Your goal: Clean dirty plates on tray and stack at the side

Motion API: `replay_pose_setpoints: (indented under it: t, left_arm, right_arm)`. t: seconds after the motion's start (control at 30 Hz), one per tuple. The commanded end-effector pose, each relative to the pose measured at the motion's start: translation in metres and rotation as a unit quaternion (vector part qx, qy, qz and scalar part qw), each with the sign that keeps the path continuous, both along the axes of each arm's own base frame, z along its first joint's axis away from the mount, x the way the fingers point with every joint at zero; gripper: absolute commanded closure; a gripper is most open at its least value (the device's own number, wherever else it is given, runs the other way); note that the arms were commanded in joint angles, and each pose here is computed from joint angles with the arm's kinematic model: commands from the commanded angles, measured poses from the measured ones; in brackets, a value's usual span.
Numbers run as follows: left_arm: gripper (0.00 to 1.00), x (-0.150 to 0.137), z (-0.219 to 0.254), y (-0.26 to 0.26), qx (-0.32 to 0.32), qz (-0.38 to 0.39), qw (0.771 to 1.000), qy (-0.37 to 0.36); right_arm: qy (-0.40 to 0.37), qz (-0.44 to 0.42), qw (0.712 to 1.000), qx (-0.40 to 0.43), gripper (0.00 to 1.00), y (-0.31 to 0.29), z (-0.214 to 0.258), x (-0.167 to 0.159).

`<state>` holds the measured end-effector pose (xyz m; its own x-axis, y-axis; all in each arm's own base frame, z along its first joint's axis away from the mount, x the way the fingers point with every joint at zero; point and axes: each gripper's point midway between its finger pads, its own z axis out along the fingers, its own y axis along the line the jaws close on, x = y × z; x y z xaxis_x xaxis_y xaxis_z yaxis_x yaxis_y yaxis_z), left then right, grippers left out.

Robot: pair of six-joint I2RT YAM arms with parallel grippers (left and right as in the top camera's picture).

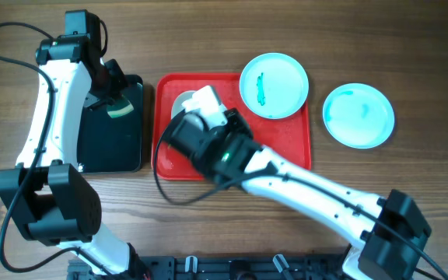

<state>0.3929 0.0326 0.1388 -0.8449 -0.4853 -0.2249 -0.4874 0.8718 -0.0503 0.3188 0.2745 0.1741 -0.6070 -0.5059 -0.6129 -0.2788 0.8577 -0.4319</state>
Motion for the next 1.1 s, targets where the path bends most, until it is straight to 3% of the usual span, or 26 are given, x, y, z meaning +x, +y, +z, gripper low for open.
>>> replay_pose_setpoints:
  t: [0.0,0.13,0.23,0.47,0.63,0.8,0.97,1.07]
  left_arm:
    - [0.96,-0.001,-0.003,-0.004,-0.009,0.005,1.000,0.003]
    - [0.96,-0.001,-0.003,-0.015,-0.009,-0.009,1.000,0.004]
    - [0.96,0.000,-0.003,-0.027,-0.008,-0.025,1.000,0.004]
    - [0.96,0.001,-0.003,-0.047,-0.007,-0.052,0.999,0.000]
    - [0.96,0.006,-0.002,-0.054,-0.008,-0.059,0.998,-0.009]
    - [0.96,0.007,-0.001,-0.054,-0.008,-0.059,0.998,-0.013]
    - [0.96,0.007,-0.001,-0.054,-0.008,-0.059,0.998,-0.013]
    - [0.96,0.007,-0.001,-0.054,-0.008,-0.059,0.998,-0.013]
  right_arm:
    - [0.161,0.011,0.975,0.152,0.96,0.007,-0.026,-0.002]
    - [0.223,-0.040,0.922,0.314,0.96,-0.054,0.000,0.037]
    - [0.219,-0.119,0.899,0.361,0.96,-0.124,0.007,0.060]
    - [0.182,-0.328,0.846,0.379,0.96,-0.292,-0.011,0.067]
    - [0.152,-0.473,0.804,0.328,0.96,-0.386,-0.041,0.033]
    - [0.148,-0.518,0.785,0.305,0.96,-0.414,-0.080,0.011]
    - [0.140,-0.518,0.787,0.306,0.96,-0.415,-0.111,0.010]
    - [0.135,-0.513,0.789,0.312,0.88,-0.413,-0.120,0.010]
